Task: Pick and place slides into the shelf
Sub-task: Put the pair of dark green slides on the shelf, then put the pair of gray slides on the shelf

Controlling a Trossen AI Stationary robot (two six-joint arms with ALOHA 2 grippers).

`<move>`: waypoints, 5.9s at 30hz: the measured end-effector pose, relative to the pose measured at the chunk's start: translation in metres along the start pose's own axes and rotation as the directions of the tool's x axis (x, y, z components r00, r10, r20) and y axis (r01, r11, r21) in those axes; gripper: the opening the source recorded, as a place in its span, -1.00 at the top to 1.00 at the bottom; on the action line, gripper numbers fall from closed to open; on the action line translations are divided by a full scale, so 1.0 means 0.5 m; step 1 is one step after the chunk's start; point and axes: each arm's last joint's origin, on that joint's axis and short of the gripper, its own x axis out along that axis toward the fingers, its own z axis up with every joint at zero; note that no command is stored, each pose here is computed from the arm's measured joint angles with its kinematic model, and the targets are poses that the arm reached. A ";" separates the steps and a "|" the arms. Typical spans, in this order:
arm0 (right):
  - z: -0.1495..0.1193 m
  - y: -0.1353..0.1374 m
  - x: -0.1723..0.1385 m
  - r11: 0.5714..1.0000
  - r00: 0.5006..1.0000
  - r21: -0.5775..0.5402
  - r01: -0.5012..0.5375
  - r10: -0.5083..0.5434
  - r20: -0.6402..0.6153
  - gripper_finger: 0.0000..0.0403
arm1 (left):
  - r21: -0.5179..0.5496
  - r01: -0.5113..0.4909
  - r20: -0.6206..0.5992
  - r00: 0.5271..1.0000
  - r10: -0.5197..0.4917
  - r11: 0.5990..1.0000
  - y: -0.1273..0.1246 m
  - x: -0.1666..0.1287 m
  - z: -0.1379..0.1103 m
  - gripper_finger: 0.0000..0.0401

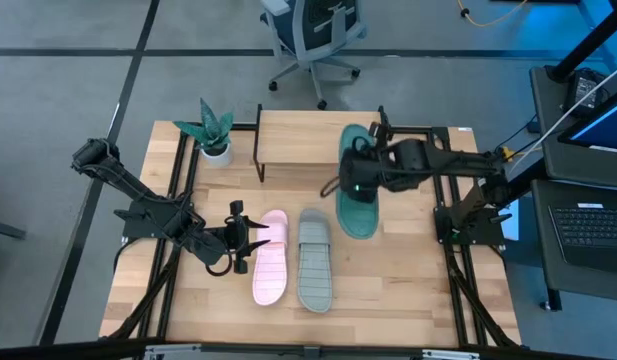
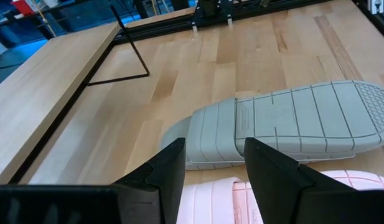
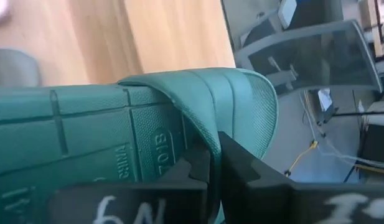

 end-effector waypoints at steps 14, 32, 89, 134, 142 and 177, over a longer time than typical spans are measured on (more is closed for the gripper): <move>0.002 -0.109 0.080 1.000 0.998 -0.010 -0.008 0.007 -0.065 0.94 | 0.002 0.000 -0.001 1.000 0.000 1.000 0.000 0.000 0.000 0.22; -0.011 -0.205 0.152 0.994 0.991 0.007 -0.111 0.111 -0.068 0.94 | 0.012 -0.002 -0.011 1.000 0.002 1.000 0.000 0.000 -0.003 0.22; -0.076 -0.197 0.341 0.983 0.962 -0.003 -0.186 0.182 -0.201 0.94 | 0.012 -0.002 -0.013 1.000 0.003 1.000 0.001 0.000 -0.003 0.22; -0.079 -0.197 0.343 0.968 0.953 -0.034 -0.248 0.237 -0.189 0.19 | 0.014 -0.002 -0.013 1.000 0.003 1.000 0.001 0.000 -0.003 0.22; -0.079 -0.198 0.342 0.969 0.953 -0.034 -0.246 0.236 -0.189 -0.09 | 0.014 -0.003 -0.013 1.000 0.003 1.000 0.001 0.000 -0.003 0.22; -0.022 -0.225 0.173 0.938 0.953 0.190 -0.290 0.302 -0.032 -0.14 | 0.026 -0.002 -0.013 1.000 0.002 1.000 0.001 0.000 -0.003 0.22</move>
